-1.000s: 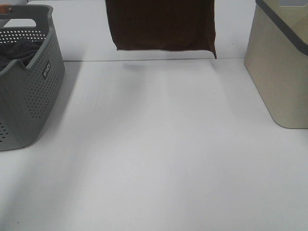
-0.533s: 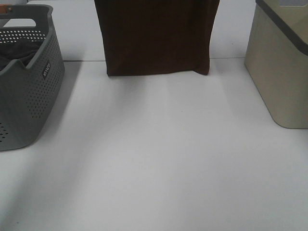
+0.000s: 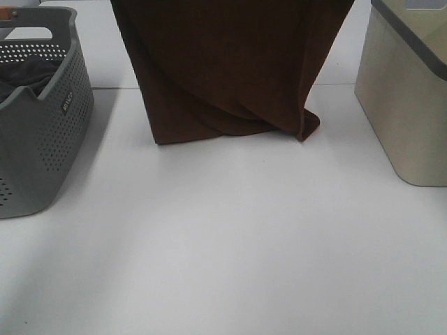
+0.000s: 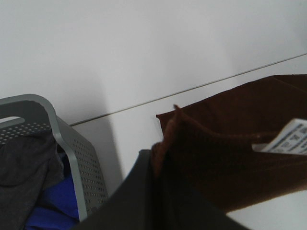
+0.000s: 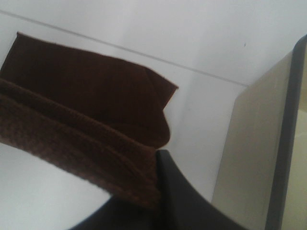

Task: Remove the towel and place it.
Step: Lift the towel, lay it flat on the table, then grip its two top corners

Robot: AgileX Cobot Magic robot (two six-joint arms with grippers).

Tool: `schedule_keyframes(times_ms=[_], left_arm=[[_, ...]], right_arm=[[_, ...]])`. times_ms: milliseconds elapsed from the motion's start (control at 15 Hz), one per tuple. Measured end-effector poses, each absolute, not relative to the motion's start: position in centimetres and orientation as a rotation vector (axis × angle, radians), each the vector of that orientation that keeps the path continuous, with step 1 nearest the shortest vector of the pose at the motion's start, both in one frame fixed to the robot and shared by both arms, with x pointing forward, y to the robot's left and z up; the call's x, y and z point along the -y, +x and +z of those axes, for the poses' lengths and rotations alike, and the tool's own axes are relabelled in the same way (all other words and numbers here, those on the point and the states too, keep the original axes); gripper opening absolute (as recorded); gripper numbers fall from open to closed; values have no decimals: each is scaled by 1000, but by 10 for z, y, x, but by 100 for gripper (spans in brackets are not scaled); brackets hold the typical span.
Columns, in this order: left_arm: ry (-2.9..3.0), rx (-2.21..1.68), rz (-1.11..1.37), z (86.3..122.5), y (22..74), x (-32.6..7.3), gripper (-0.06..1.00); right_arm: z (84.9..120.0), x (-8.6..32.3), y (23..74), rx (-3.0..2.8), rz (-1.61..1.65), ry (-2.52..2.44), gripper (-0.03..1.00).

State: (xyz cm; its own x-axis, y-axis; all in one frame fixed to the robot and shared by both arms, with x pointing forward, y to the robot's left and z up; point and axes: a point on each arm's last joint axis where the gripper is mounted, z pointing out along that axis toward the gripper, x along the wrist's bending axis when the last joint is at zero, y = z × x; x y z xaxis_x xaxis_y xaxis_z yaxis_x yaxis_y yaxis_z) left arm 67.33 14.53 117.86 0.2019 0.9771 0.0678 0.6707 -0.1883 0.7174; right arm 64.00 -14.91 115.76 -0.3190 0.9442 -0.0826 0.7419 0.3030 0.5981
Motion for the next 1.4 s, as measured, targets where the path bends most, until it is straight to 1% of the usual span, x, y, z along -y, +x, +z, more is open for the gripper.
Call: schedule_keyframes(times_ms=[200, 333, 467, 800, 933, 1000, 1067, 1267, 1400], left_arm=[[1956, -1527, 663, 1185, 655, -144, 0], [2007, -1534, 633, 1183, 637, -144, 0], [2070, -1565, 559, 1176, 606, -149, 0], [2173, -1628, 396, 1150, 518, -155, 0], [2238, -1652, 334, 1128, 491, -150, 0], [2276, -1665, 301, 1114, 478, -147, 0], [2293, -1673, 281, 1107, 472, -145, 0], [2423, -1711, 94, 1060, 433, -128, 0], [2489, -1710, 2, 1043, 413, -120, 0]], right_arm=[[1159, 152, 632, -2177, 618, 1512, 0], [1160, 156, 620, -2196, 620, 1525, 0], [1154, 160, 594, -2262, 616, 1576, 0], [1120, 176, 516, -2467, 581, 1691, 0], [1102, 181, 488, -2529, 566, 1766, 0], [1097, 183, 481, -2544, 552, 1780, 0], [1091, 188, 466, -2560, 543, 1797, 0], [1063, 203, 423, -2609, 462, 1864, 0], [1050, 209, 403, -2630, 424, 1894, 0]])
